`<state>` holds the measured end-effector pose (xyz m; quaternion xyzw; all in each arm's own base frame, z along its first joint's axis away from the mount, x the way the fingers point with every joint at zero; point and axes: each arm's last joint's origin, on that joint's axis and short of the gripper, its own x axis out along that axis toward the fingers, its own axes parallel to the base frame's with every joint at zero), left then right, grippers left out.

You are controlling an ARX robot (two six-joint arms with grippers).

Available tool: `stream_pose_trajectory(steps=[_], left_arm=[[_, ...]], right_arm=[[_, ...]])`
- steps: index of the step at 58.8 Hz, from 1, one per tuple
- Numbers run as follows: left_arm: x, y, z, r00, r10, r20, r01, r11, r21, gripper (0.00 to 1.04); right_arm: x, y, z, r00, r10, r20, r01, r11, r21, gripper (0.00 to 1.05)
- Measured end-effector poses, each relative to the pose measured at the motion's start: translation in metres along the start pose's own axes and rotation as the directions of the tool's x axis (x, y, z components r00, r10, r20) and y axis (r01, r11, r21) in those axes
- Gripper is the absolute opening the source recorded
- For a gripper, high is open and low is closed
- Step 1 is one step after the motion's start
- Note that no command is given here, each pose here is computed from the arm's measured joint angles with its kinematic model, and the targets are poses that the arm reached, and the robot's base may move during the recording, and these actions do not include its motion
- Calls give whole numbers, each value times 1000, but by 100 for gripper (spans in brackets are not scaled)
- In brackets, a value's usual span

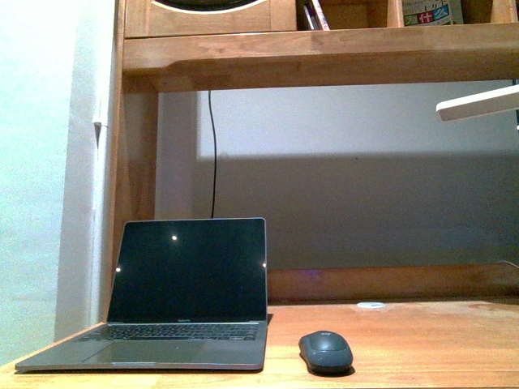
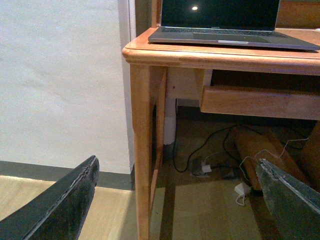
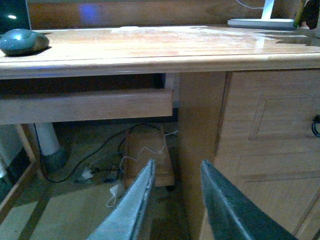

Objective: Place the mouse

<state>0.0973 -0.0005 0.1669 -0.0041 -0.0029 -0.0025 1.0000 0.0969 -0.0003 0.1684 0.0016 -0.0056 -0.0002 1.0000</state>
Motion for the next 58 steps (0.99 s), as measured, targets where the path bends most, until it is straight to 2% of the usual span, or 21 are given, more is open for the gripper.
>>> stream_pose_trajectory(steps=[15, 19, 22, 58], left_arm=[[0, 0, 0, 1000, 0, 0, 0, 1000, 0, 97], [0, 0, 0, 1000, 0, 0, 0, 1000, 0, 97], [0, 0, 0, 1000, 0, 0, 0, 1000, 0, 97], [0, 0, 0, 1000, 0, 0, 0, 1000, 0, 97]], right_arm=[[0, 0, 0, 1000, 0, 0, 0, 1000, 0, 78], [0, 0, 0, 1000, 0, 0, 0, 1000, 0, 93], [0, 0, 0, 1000, 0, 0, 0, 1000, 0, 99], [0, 0, 0, 1000, 0, 0, 0, 1000, 0, 97]])
